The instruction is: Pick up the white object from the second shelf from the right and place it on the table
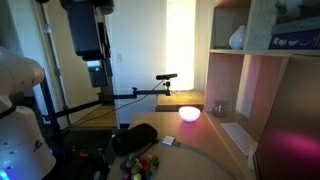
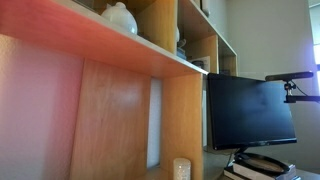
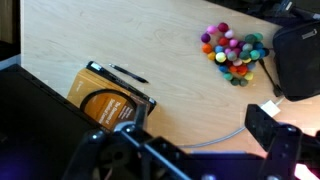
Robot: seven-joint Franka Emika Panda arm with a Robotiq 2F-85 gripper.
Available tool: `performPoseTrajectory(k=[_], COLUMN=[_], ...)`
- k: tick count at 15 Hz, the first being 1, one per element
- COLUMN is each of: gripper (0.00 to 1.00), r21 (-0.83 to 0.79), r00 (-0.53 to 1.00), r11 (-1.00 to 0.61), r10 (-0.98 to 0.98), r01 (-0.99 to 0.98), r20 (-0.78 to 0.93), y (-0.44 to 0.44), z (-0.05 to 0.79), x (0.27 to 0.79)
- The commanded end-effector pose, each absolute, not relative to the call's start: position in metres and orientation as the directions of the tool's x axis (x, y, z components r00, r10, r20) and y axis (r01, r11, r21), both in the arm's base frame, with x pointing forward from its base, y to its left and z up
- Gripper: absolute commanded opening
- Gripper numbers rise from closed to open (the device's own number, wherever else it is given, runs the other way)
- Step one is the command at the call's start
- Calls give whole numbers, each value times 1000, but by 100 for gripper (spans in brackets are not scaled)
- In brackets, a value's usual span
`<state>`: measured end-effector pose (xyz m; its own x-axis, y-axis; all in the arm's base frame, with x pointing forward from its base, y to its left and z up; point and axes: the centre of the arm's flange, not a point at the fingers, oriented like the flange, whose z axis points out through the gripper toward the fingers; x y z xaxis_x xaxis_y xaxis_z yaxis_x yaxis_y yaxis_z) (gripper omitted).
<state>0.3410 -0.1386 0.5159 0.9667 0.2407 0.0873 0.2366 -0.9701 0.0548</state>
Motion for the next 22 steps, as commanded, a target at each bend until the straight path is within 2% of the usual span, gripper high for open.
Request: performPoseTrajectory(k=[1, 8, 13, 22], gripper=[100, 100, 100, 100], r21=[76, 174, 223, 244], r00=[922, 787, 632, 556], r11=[-946, -891, -841, -825], r10=[326, 453, 522, 533], r01=[316, 420, 493, 511], r20=[210, 418, 572, 638], y=[-130, -123, -118, -104], z=[532, 562, 578, 609], x=[323, 309, 303, 292])
